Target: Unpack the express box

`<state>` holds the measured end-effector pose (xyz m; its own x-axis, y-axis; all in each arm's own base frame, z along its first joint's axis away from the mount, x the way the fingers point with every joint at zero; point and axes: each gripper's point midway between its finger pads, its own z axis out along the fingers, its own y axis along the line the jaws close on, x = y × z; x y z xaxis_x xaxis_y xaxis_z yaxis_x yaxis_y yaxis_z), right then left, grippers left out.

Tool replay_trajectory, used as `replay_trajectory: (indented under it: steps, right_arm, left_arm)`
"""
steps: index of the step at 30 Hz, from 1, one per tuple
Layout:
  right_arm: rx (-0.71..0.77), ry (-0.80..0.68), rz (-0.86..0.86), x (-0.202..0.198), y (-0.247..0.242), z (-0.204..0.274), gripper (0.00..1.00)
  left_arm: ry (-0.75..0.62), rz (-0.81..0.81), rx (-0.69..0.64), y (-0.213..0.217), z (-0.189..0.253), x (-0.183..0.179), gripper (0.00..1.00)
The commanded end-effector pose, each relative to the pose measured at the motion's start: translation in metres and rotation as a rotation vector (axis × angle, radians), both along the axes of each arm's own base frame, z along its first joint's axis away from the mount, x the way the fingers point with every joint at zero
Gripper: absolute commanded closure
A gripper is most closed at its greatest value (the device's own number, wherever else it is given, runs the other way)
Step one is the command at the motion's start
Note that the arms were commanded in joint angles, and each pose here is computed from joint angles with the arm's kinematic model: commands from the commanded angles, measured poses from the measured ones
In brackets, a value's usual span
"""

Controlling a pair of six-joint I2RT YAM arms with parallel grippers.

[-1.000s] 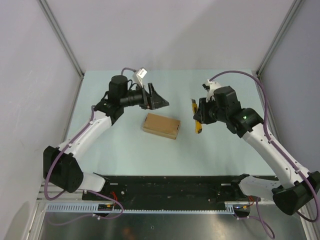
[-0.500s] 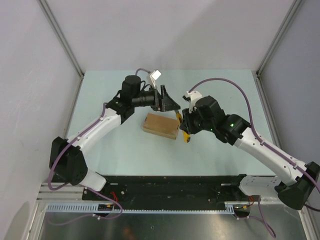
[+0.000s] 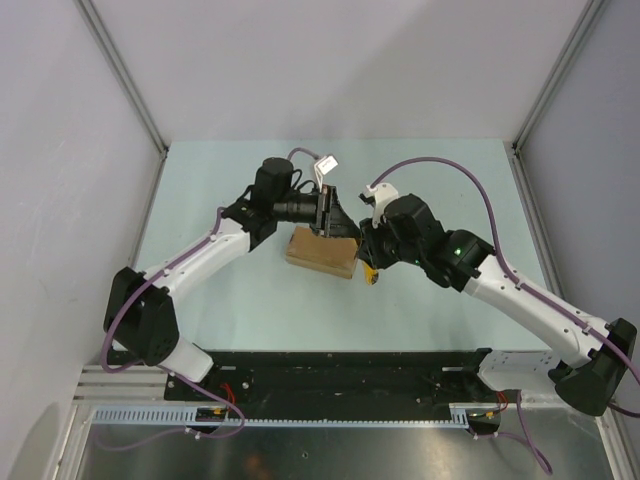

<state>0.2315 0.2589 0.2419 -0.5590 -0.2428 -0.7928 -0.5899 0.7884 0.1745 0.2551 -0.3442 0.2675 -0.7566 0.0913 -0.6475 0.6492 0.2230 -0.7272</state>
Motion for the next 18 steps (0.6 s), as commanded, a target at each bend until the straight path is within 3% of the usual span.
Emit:
replay_trajectory:
  steps: [1, 7, 10, 11, 14, 18]
  right_arm:
    - [0.007, -0.046, -0.002, 0.005, 0.001, 0.009, 1.0]
    - [0.01, -0.055, 0.009, 0.003, 0.0, 0.012, 1.0]
    - [0.031, -0.054, -0.009, 0.003, -0.001, 0.016, 0.96]
    - [0.049, -0.053, -0.013, 0.002, -0.002, 0.02, 0.62]
    - [0.105, -0.087, -0.063, 0.005, -0.007, 0.037, 0.25]
    - [0.252, -0.163, -0.112, 0.009, -0.008, 0.078, 0.11]
  left_arm:
    - [-0.096, -0.068, -0.038, 0.002, 0.012, -0.012, 0.63]
    - [-0.109, 0.016, -0.006, 0.004, 0.005, 0.0, 1.0]
    - [-0.117, 0.042, -0.012, 0.004, 0.013, 0.004, 1.0]
    - [-0.126, 0.064, -0.012, 0.005, 0.017, 0.009, 1.0]
    - [-0.151, 0.136, -0.027, 0.012, 0.035, 0.022, 1.0]
    - [-0.157, 0.258, -0.07, 0.033, 0.067, 0.044, 1.0]
